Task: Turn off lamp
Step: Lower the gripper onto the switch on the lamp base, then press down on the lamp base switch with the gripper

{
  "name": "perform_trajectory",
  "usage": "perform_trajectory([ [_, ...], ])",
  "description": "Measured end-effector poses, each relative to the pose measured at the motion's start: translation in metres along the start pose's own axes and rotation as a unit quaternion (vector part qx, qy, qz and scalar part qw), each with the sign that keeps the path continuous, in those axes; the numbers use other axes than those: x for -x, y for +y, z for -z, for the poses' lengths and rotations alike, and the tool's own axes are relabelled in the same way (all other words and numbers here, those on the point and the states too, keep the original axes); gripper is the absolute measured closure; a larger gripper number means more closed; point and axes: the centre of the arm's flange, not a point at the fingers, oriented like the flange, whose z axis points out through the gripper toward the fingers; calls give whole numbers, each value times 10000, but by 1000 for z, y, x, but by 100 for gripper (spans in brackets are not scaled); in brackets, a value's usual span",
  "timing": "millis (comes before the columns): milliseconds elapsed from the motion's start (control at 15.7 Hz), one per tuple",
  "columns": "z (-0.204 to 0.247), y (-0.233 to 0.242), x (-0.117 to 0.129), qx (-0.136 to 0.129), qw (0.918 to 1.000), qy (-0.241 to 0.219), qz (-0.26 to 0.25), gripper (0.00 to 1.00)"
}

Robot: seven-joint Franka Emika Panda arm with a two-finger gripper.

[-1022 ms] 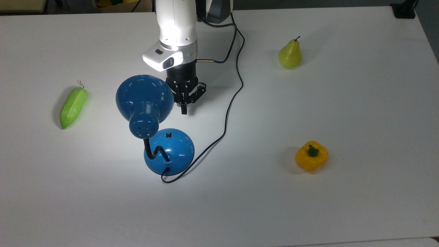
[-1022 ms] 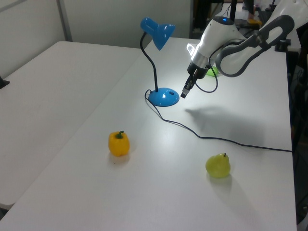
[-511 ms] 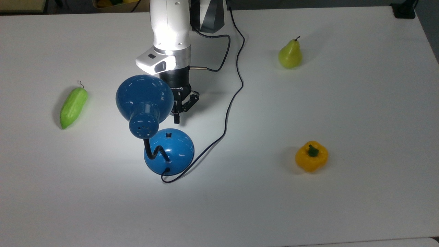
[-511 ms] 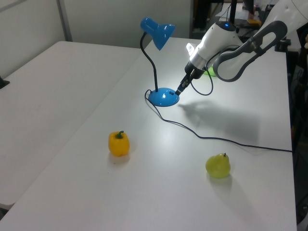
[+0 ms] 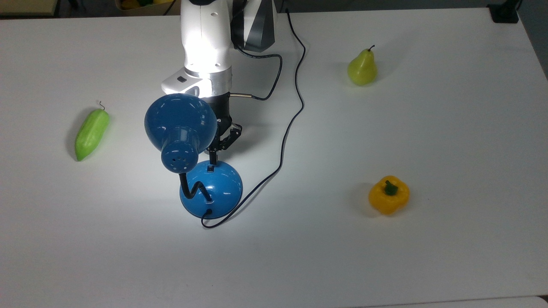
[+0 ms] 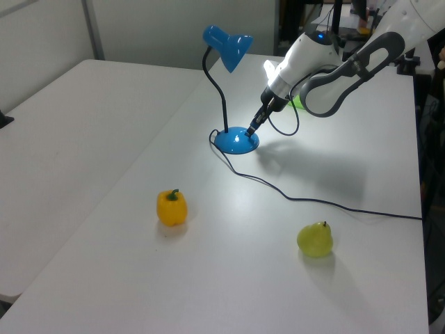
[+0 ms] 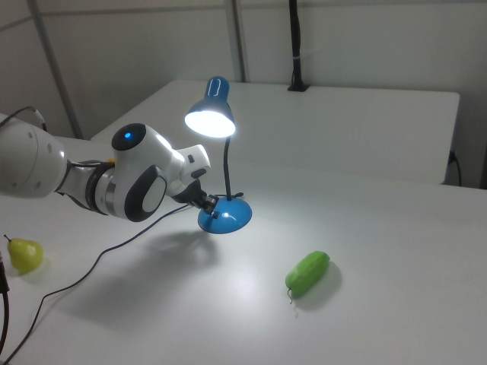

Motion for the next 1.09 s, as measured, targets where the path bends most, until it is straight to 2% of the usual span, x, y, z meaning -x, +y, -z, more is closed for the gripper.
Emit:
perform_trajectory([
  [1086, -13, 5, 0, 27, 10000, -48, -27, 98],
])
